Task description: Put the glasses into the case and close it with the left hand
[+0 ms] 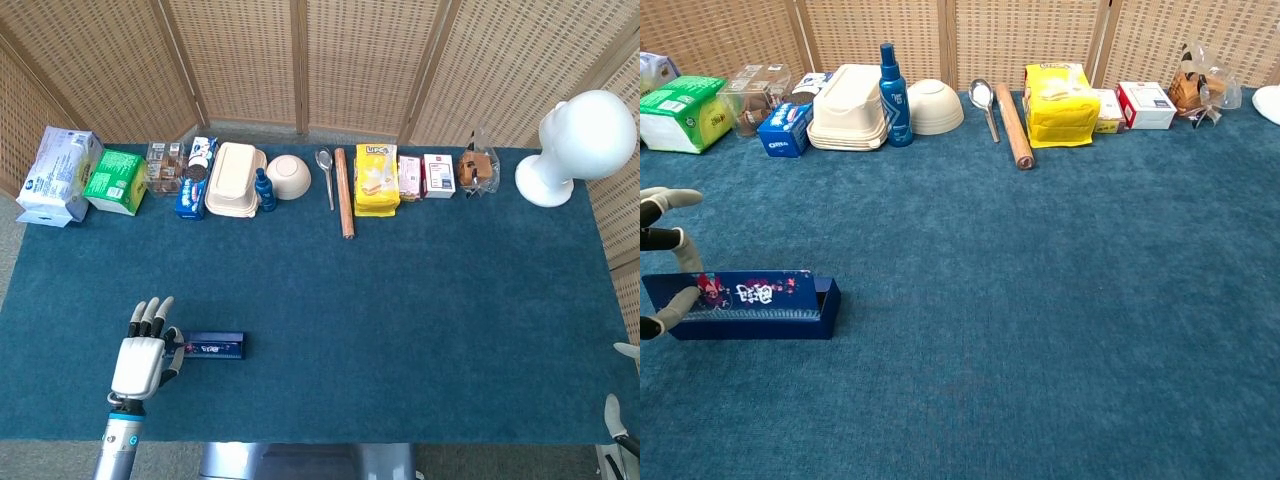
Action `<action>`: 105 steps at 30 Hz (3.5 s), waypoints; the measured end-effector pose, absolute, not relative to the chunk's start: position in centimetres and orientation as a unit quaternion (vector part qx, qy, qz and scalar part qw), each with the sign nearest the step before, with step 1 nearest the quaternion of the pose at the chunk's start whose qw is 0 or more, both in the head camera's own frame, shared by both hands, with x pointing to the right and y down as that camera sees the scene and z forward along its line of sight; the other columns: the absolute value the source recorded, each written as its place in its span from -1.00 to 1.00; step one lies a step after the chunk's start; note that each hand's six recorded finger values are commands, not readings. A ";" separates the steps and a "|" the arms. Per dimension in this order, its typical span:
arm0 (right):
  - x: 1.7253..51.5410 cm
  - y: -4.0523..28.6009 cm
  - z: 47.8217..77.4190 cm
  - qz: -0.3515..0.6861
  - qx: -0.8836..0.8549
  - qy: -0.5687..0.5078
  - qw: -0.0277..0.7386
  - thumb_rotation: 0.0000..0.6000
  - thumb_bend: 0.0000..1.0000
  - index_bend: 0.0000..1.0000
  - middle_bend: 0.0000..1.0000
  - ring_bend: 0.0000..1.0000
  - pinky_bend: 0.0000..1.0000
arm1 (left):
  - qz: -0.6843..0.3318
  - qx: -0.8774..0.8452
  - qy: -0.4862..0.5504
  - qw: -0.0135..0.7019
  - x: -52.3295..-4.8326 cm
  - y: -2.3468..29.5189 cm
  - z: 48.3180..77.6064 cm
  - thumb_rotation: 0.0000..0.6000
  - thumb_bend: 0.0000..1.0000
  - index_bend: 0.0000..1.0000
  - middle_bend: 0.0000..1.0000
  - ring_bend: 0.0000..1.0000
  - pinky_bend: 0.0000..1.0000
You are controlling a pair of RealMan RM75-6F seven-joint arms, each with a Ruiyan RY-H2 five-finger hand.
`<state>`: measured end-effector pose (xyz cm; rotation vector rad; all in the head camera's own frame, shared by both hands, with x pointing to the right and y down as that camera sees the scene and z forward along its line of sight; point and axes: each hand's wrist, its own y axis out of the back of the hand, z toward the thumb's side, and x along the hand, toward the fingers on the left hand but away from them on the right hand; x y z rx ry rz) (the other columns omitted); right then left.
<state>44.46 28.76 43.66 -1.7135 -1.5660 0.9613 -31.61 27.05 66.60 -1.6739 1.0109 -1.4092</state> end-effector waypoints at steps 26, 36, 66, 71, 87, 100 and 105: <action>44.9 29.1 43.2 0.362 -0.644 -0.599 0.309 1.00 -0.06 -1.00 -0.42 -0.77 -0.72 | -0.586 -0.607 0.371 0.388 -32.0 25.7 68.0 0.95 -0.24 -0.97 -1.00 -1.00 -1.00; 45.1 29.2 43.2 0.364 -0.643 -0.599 0.309 1.00 -0.06 -1.00 -0.42 -0.77 -0.72 | -0.592 -0.599 0.373 0.388 -31.9 24.0 68.1 0.95 -0.24 -0.99 -1.00 -1.00 -1.00; 44.4 29.3 42.7 0.363 -0.638 -0.601 0.317 1.00 -0.06 -1.00 -0.42 -0.77 -0.71 | -0.579 -0.624 0.345 0.395 -30.6 21.1 64.6 0.79 -0.24 -0.86 -1.00 -1.00 -1.00; 44.0 29.1 42.8 0.365 -0.638 -0.599 0.318 1.00 -0.06 -1.00 -0.42 -0.77 -0.71 | -0.553 -0.654 0.347 0.382 -30.3 20.6 62.6 0.77 -0.30 -0.81 -1.00 -1.00 -1.00; 43.0 28.7 43.2 0.370 -0.634 -0.599 0.320 1.00 -0.06 -1.00 -0.42 -0.79 -0.71 | -0.596 -0.706 0.191 0.332 -31.1 23.7 63.4 0.76 -0.44 -0.77 -1.00 -1.00 -1.00; 43.5 28.9 43.3 0.379 -0.624 -0.605 0.318 1.00 -0.06 -1.00 -0.42 -0.80 -0.71 | -0.620 -0.705 0.120 0.322 -29.5 24.0 65.8 0.77 -0.44 -0.78 -1.00 -1.00 -1.00; 43.9 29.1 43.2 0.385 -0.618 -0.608 0.316 1.00 -0.06 -1.00 -0.42 -0.80 -0.71 | -0.619 -0.702 0.121 0.331 -28.2 23.3 66.5 0.78 -0.44 -0.71 -1.00 -1.00 -1.00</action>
